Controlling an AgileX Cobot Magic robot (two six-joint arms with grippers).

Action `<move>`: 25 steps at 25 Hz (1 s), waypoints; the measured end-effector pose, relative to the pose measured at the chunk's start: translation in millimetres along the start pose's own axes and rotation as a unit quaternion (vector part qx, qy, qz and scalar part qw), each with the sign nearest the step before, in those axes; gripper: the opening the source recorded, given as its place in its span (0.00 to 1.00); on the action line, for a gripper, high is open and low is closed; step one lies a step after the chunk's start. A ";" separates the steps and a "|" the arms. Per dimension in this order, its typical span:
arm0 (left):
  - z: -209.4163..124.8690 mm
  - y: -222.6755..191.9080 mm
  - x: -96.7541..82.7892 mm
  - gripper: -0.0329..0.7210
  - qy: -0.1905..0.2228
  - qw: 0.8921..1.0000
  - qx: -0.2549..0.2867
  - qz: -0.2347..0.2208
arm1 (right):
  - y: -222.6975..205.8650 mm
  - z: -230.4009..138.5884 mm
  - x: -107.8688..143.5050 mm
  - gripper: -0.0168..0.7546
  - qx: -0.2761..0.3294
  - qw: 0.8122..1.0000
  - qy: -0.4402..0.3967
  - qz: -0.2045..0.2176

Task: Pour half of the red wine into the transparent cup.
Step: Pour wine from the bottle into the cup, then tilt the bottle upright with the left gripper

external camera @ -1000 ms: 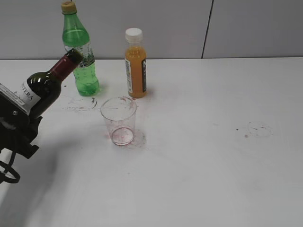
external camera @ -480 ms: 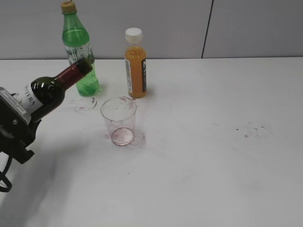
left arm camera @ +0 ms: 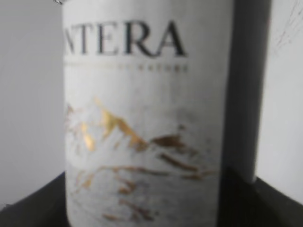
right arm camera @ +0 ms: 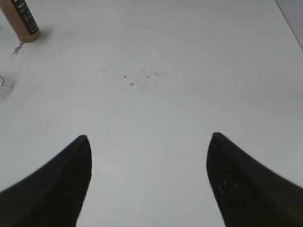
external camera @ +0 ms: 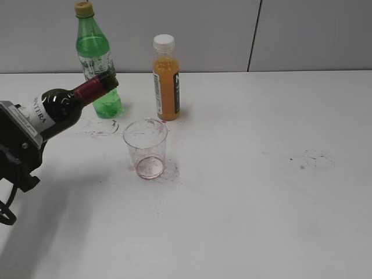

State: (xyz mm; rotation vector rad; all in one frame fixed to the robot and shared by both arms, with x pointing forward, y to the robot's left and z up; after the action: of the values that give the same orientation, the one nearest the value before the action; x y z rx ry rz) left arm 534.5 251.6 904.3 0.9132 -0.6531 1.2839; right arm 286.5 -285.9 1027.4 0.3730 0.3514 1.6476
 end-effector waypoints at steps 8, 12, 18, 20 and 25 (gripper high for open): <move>1.9 -2.3 3.4 0.77 -0.049 0.999 -0.001 0.007 | 0.0 0.0 0.0 0.76 0.000 1.000 0.000 0.000; 1.6 -2.3 3.5 0.77 -0.066 0.998 0.000 0.008 | 0.0 0.0 0.0 0.76 0.000 1.000 0.000 0.000; 1.8 -2.3 3.5 0.77 -0.080 0.997 0.000 0.007 | 0.0 0.0 0.0 0.76 0.000 1.000 0.000 0.000; 2.4 -2.5 3.5 0.77 -0.083 0.997 -0.002 0.007 | 0.0 0.0 0.0 0.76 0.000 1.000 0.000 0.000; 4.9 -5.9 4.7 0.77 -0.095 0.995 -0.005 0.011 | 0.0 0.0 0.0 0.76 0.000 1.000 0.000 0.000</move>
State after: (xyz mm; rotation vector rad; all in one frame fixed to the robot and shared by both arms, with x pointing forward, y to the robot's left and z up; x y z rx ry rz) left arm 541.6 249.6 909.6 1.0314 -0.8197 1.2199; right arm 286.5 -285.9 1027.4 0.3731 0.3513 1.6478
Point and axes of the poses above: a point on each arm's last joint axis where the gripper is mounted, y pointing back along that axis away from the gripper, x along the wrist's bending axis when the last joint is at zero, z = x × y, the point moved 6 cm from there along -y, pointing out along that axis toward the gripper, and after that the axes turned 2 degrees about y, right-handed, at the moved point
